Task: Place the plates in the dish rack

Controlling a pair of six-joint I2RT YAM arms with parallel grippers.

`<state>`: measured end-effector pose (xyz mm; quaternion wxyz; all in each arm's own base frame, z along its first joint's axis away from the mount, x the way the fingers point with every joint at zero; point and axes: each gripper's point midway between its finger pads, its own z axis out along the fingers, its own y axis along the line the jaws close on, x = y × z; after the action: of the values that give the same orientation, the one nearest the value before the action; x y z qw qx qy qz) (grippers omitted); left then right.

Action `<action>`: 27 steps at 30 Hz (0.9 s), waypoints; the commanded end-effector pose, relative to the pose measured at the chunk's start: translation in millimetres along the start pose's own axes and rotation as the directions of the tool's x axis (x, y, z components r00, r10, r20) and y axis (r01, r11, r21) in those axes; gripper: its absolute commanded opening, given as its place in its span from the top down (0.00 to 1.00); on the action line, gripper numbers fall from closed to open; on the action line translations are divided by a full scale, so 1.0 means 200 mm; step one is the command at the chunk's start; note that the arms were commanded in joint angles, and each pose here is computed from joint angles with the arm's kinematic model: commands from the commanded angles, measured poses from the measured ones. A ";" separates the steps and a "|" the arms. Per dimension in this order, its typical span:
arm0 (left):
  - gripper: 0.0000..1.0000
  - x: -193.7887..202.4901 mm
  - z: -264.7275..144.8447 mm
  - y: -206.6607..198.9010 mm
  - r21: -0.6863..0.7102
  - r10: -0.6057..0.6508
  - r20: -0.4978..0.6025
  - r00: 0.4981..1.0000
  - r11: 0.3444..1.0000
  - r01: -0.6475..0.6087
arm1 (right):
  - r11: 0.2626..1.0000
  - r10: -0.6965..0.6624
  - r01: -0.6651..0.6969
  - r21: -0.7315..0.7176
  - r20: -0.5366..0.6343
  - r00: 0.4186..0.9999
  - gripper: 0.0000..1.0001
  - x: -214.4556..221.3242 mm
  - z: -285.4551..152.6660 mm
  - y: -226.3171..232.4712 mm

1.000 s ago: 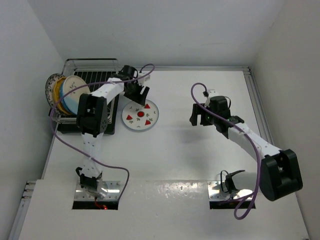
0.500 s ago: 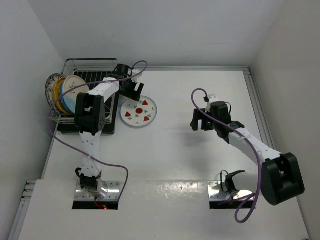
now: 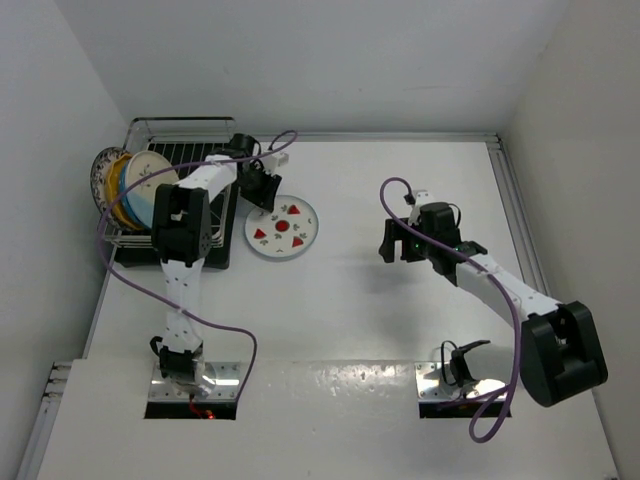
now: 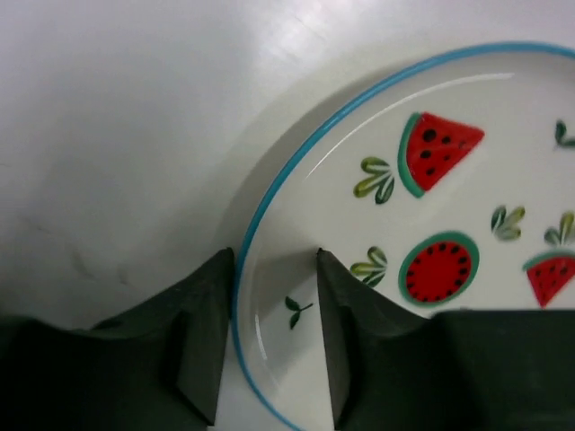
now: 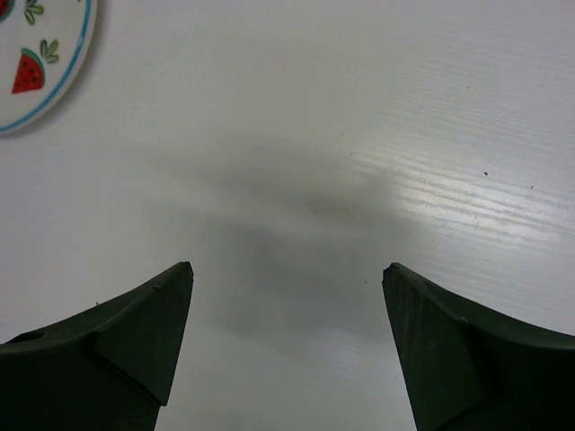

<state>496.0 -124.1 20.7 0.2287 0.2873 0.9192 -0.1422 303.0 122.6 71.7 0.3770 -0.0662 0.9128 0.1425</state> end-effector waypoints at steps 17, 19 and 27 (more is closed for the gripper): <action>0.35 0.74 -0.09 -0.72 0.539 -0.041 -0.328 0.944 0.812 0.223 | 0.981 0.190 -0.189 -0.044 0.005 0.982 0.18 0.13 -0.05 0.06; 0.48 0.74 -0.03 -0.73 0.533 -0.063 -0.321 0.945 0.813 0.236 | 0.976 0.209 -0.208 -0.057 0.007 0.978 0.18 0.15 -0.04 0.08; 1.00 0.64 0.06 -0.70 0.405 -0.231 -0.278 0.932 0.852 0.332 | 0.972 0.234 -0.233 -0.040 0.021 0.972 0.18 0.17 -0.05 0.06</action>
<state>300.7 -194.2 6.2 -0.0166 0.2012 0.8793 -0.4314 261.8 127.8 43.8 0.3388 0.0279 0.9206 0.1921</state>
